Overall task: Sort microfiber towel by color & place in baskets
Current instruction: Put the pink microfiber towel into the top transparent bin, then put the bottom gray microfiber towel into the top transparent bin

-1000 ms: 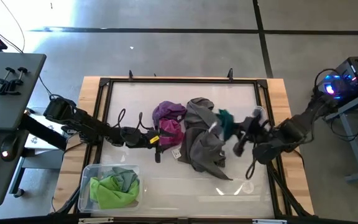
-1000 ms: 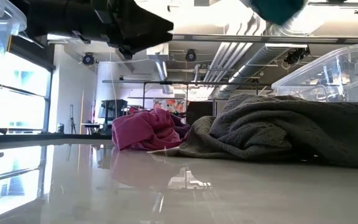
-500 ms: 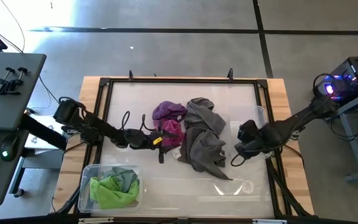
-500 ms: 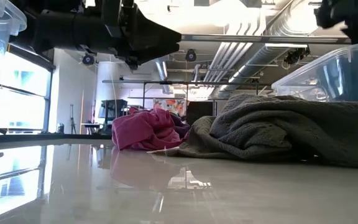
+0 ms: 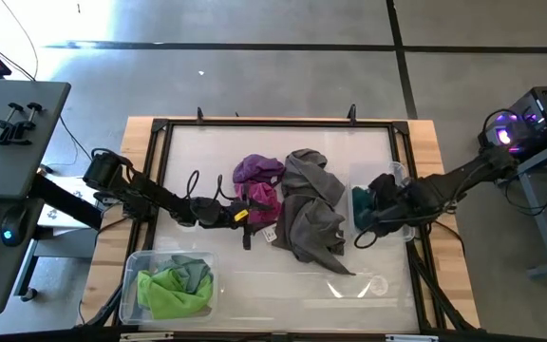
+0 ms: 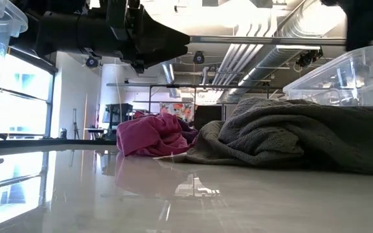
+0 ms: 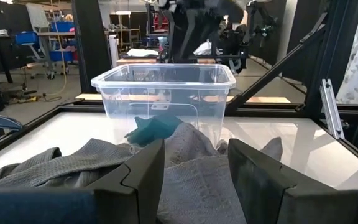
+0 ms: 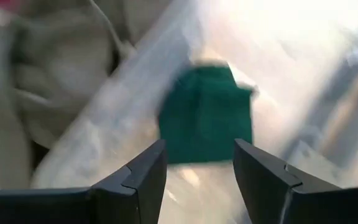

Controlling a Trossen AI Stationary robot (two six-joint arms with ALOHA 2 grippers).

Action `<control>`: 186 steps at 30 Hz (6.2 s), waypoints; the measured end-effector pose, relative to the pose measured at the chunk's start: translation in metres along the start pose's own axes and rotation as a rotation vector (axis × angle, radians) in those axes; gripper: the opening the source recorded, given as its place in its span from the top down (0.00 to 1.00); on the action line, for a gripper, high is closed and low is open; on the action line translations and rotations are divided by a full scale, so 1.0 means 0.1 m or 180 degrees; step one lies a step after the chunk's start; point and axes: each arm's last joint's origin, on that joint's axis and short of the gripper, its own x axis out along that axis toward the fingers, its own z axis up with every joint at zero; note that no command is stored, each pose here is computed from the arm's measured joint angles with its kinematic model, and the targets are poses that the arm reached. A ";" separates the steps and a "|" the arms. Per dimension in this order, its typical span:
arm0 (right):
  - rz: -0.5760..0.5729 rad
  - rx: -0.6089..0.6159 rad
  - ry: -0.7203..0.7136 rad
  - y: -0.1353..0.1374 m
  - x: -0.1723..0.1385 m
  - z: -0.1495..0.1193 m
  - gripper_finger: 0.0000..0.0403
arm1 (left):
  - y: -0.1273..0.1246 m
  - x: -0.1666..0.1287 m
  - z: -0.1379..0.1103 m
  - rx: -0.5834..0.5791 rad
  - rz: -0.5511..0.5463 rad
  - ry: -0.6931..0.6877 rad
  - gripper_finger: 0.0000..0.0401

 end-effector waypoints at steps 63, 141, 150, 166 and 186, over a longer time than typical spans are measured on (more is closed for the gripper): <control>0.0798 -0.2396 -0.1553 1.71 1.54 0.85 0.91 | 0.05 -1.00 0.27 0.0664 0.2130 0.1171 0.59; 0.1850 -0.2168 -0.1537 1.02 0.26 0.62 0.62 | 0.00 -0.74 0.57 0.0751 0.1005 0.0744 0.59; 0.1542 -0.2415 -0.0794 1.35 0.85 0.56 0.44 | -0.01 -0.74 0.55 0.0730 0.0974 0.0774 0.59; 0.0817 -0.2220 0.0399 1.57 1.79 0.21 0.56 | 0.02 -0.71 0.53 0.0657 0.1034 0.0778 0.59; 0.0407 -0.2176 -0.1696 1.68 -0.22 0.12 0.94 | 0.00 -0.69 0.50 0.0617 0.0950 0.0795 0.59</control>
